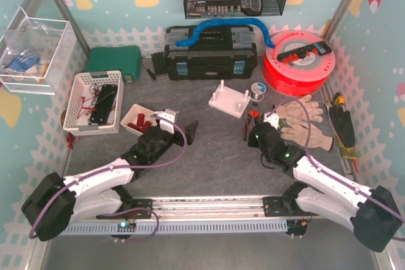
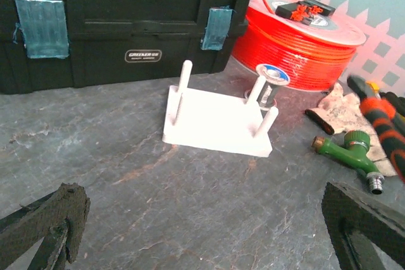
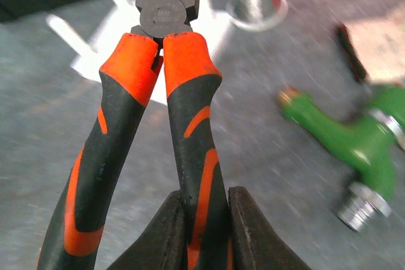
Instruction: Install the large spring
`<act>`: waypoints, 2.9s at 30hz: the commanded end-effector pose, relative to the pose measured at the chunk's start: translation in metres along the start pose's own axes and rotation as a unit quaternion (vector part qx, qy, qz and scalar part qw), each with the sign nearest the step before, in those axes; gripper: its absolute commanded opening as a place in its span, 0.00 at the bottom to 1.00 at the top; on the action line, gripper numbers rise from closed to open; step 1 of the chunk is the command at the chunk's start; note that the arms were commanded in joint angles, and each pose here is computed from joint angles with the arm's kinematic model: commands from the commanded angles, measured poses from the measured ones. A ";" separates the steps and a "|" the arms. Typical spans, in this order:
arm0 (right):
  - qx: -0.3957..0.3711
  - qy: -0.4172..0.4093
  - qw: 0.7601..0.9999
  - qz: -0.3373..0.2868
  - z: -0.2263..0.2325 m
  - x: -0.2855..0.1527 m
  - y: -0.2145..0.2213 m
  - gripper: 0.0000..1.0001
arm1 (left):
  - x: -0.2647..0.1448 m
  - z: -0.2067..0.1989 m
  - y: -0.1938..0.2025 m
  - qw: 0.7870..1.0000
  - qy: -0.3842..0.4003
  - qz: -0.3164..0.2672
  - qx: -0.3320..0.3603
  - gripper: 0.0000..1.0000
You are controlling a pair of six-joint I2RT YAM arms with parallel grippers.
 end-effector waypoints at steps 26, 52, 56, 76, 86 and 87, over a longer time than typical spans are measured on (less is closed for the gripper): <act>0.191 0.186 0.958 0.102 -0.084 0.025 0.087 0.13 | 0.000 0.000 -0.002 1.000 -0.014 -0.005 0.007 0.99; 0.018 -0.016 0.999 -0.039 -0.053 -0.028 -0.015 0.95 | -0.007 -0.004 -0.028 0.995 -0.071 -0.006 -0.077 0.99; -0.013 -0.064 0.996 -0.058 -0.044 -0.030 -0.028 0.99 | -0.025 -0.005 -0.044 0.988 -0.090 -0.029 -0.124 0.99; -0.099 -0.217 0.968 -0.073 -0.009 0.010 -0.030 0.96 | -0.024 0.077 -0.071 0.950 -0.238 0.020 -0.200 0.90; -0.067 -0.132 0.987 -0.056 -0.026 -0.023 -0.048 0.94 | -0.007 0.082 -0.100 0.884 -0.323 0.070 -0.332 0.60; -0.062 -0.127 0.989 -0.043 -0.028 -0.028 -0.048 0.94 | -0.005 0.084 -0.101 0.873 -0.340 0.084 -0.338 0.58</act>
Point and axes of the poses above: each gripper's point midway between its finger pads, its own x axis out along the fingers, its own z axis along the line the jaws close on, y = z × x, the point moved 9 cm from there along -x, back along the fingers, and after that the axes turned 14 degrees about -x, right-handed, at the moved point
